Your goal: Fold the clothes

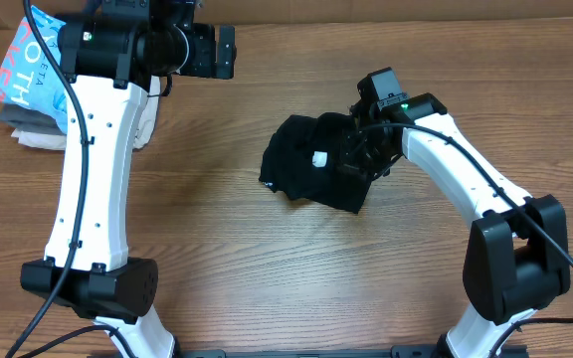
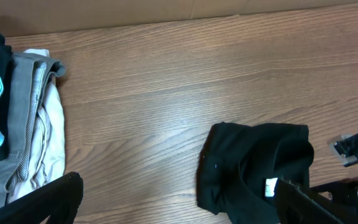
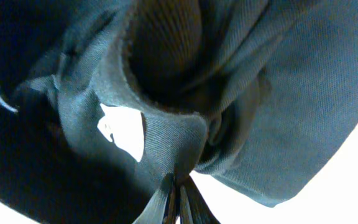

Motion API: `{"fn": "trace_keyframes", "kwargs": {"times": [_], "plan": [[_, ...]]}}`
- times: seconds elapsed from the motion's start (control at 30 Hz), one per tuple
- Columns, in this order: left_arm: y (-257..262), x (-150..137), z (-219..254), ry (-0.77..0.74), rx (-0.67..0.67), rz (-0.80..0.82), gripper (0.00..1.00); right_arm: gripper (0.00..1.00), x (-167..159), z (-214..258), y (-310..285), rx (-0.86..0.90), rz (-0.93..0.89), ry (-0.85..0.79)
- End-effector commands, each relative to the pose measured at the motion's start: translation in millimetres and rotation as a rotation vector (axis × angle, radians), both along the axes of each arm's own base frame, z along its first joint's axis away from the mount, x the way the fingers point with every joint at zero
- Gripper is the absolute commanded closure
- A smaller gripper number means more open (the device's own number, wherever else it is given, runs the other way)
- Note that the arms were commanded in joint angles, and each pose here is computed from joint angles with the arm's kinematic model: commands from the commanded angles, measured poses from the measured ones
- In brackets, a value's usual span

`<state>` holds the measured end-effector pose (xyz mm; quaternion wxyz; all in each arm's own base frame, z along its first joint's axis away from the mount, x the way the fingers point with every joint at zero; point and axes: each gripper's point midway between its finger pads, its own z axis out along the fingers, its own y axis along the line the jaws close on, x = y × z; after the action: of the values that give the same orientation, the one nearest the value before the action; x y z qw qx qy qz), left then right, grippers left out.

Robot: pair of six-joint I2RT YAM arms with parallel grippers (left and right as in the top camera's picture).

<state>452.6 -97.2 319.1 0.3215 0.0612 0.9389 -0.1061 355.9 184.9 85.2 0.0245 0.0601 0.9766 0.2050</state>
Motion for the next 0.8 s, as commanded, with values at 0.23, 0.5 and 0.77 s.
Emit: {"fn": "trace_keyframes", "kwargs": {"times": [0.23, 0.5, 0.77], "plan": [[0, 5, 1, -0.015, -0.002, -0.004, 0.0, 0.96, -11, 27, -80, -0.051, -0.162, 0.076], [-1, 10, -14, 0.02, 0.003, -0.004, 0.0, 0.96, -45, 0, -117, -0.127, -0.162, 0.189], [-3, 20, -52, 0.112, 0.022, -0.01, 0.0, 0.78, -53, -20, -122, -0.108, -0.189, 0.21]]}}
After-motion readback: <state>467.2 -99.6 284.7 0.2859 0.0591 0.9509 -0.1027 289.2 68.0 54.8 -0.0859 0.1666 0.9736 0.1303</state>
